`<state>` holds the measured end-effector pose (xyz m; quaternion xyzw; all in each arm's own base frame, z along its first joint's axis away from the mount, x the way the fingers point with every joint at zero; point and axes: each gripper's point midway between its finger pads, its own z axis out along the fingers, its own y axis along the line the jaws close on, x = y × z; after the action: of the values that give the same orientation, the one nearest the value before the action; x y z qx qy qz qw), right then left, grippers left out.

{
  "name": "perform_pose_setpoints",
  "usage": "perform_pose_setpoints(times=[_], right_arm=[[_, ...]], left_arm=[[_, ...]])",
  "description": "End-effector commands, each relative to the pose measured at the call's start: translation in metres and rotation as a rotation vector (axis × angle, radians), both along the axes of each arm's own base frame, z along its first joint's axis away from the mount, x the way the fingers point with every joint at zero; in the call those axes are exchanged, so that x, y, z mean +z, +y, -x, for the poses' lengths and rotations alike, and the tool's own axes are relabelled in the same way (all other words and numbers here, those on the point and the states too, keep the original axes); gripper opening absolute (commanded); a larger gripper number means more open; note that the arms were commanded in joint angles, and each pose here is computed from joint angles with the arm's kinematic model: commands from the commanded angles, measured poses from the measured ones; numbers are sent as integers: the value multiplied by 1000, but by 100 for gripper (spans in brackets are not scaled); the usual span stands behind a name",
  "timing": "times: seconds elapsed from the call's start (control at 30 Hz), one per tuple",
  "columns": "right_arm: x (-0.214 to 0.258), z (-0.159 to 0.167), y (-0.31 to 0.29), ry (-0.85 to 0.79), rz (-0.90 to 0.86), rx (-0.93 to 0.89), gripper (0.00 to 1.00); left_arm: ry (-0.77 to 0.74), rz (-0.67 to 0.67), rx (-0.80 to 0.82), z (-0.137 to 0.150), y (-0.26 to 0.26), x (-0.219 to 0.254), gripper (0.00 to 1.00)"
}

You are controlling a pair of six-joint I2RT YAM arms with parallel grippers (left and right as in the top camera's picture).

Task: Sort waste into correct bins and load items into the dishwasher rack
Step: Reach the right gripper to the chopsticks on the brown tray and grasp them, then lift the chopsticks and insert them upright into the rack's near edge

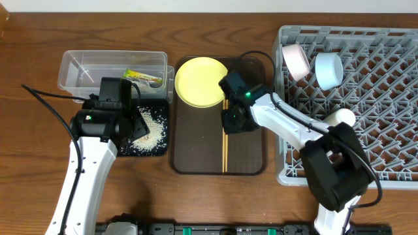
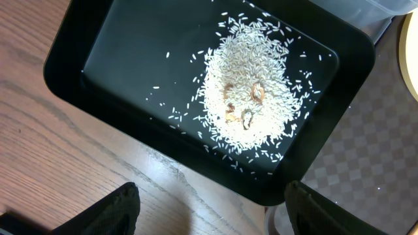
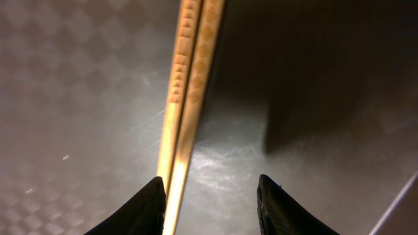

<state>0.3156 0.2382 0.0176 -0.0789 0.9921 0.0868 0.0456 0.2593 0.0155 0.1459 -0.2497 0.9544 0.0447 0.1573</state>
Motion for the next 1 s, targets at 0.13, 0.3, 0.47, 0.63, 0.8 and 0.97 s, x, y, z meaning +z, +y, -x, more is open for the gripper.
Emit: perform_pose_setpoints(times=[0.13,0.3,0.47,0.63,0.8,0.97], right_arm=[[-13,-1,-7,-7,71,-53,44],[-13,-2,-9,-14,81,-65,43],[-13,6,1,11,48,-44,43],[-13,10,9,3,46,-21,43],[-13,10,10,-10,59,-15,43],[-13,6,2,-30,101,-49,43]], left_arm=[[-3,7,20,1,1,1,74],[-3,7,20,0,1,1,74],[-4,7,20,0,1,1,74],[-3,7,20,0,1,1,74],[-4,7,20,0,1,1,74],[-3,7,20,0,1,1,74]])
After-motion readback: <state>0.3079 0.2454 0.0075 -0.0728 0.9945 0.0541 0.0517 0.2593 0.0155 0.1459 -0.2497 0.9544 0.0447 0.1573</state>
